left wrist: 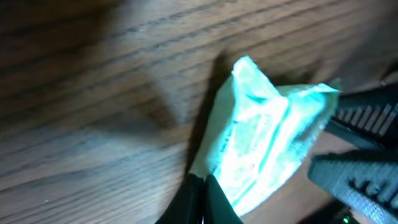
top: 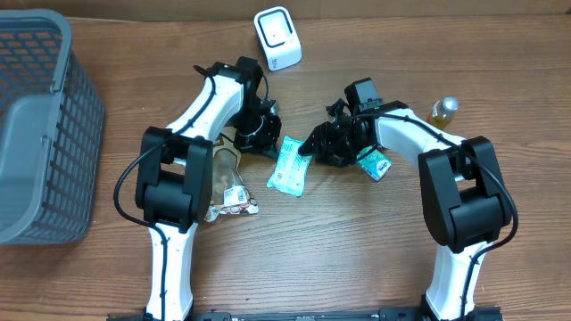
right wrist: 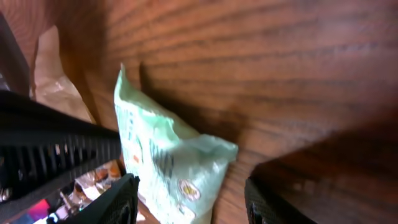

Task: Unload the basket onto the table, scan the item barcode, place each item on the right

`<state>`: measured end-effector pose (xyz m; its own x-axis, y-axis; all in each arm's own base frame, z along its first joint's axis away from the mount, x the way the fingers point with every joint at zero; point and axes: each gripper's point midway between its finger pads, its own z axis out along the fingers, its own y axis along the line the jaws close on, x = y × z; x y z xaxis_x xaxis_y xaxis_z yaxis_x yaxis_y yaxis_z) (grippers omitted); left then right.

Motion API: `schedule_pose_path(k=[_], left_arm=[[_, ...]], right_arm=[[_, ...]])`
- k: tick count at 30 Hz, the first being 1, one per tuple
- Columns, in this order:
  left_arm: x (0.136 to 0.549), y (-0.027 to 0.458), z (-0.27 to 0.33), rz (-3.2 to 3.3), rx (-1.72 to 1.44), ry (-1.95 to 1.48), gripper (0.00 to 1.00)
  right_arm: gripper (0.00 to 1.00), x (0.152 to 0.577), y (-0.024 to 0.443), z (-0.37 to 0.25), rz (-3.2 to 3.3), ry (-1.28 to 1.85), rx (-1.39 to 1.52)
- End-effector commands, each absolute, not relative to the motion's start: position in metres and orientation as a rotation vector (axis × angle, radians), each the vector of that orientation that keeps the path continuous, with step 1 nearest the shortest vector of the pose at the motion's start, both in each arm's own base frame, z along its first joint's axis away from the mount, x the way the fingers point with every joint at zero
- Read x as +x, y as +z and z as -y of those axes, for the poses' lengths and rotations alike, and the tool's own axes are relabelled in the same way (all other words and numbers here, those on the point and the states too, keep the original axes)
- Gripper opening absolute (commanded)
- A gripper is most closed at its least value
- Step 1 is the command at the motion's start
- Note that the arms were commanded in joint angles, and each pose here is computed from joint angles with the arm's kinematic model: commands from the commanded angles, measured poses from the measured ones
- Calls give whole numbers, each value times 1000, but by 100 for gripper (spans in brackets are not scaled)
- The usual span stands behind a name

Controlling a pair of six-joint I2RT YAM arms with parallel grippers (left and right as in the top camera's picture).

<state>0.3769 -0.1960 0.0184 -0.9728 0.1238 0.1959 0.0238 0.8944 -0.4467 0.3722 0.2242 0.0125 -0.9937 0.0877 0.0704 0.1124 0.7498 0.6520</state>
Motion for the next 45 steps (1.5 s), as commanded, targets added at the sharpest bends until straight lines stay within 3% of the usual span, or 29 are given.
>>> schedule_pose_path(k=[1, 8, 12, 29, 45], left_arm=[[380, 25, 196, 2812, -173, 781, 4], [364, 40, 183, 2696, -195, 906, 5], [349, 37, 179, 2673, -233, 806, 9], [331, 17, 178, 2699, -260, 501, 4], [314, 18, 195, 2605, -282, 685, 4]], right_arm=[[53, 378, -8, -209, 2998, -942, -234], [53, 378, -8, -210, 2990, -949, -238], [53, 380, -8, -210, 2997, -956, -236], [55, 380, -7, -211, 2999, -958, -234], [58, 377, -8, -210, 2988, -946, -240]])
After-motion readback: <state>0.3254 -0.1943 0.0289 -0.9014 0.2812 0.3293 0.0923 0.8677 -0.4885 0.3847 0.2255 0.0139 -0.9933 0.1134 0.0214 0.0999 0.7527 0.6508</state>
